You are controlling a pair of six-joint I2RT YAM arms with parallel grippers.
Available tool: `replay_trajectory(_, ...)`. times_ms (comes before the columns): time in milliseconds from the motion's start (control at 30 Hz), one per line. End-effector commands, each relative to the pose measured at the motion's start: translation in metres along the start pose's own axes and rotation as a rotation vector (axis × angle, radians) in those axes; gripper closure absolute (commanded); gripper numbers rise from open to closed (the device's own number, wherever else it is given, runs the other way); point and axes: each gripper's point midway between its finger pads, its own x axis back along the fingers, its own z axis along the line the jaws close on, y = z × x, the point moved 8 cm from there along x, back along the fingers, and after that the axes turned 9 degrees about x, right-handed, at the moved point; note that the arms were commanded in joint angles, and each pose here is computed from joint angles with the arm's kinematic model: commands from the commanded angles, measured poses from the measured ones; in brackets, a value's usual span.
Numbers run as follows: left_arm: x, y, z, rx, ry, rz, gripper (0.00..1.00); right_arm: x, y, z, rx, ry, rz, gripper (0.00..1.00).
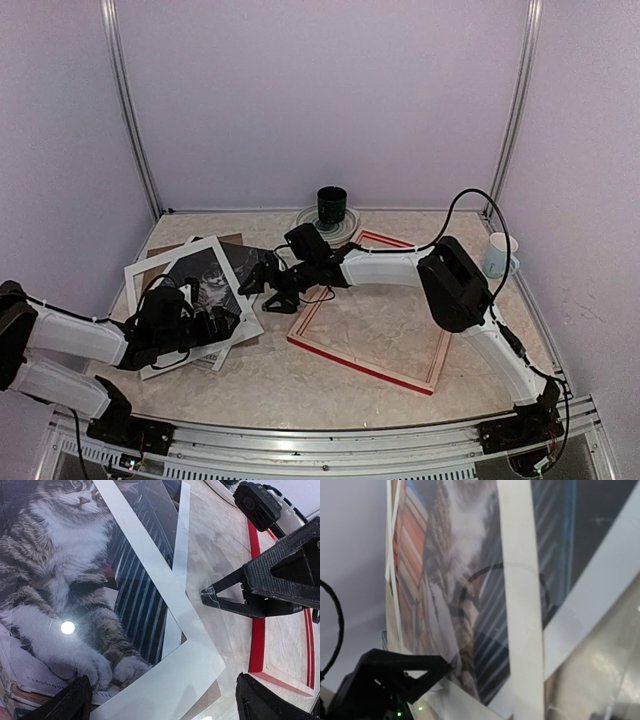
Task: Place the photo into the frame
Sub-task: Pick up the glass panel from the mat board.
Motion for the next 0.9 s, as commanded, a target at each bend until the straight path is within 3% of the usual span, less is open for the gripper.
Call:
replay_trajectory(0, 0.000, -0.007, 0.001, 0.005, 0.019, 0.045, 0.01, -0.006, -0.004, -0.016, -0.030, 0.026, 0.017, 0.08)
replay_trajectory(133, 0.000, -0.005, -0.001, 0.004, 0.015, 0.042, 0.01, -0.008, -0.004, -0.019, -0.031, 0.053, 0.020, 0.13)
replay_trajectory(400, 0.000, -0.006, -0.004, 0.007, -0.004, 0.060, 0.01, -0.008, -0.004, -0.027, -0.046, 0.056, 0.022, 0.32)
replay_trajectory(600, 0.000, -0.007, -0.003, 0.008, -0.004, 0.061, 0.01, -0.005, -0.007, -0.031, -0.055, 0.053, 0.022, 0.54)
replay_trajectory(867, 0.001, -0.008, -0.005, 0.020, -0.022, 0.067, 0.01, -0.002, -0.008, -0.026, -0.025, 0.102, 0.009, 0.62)
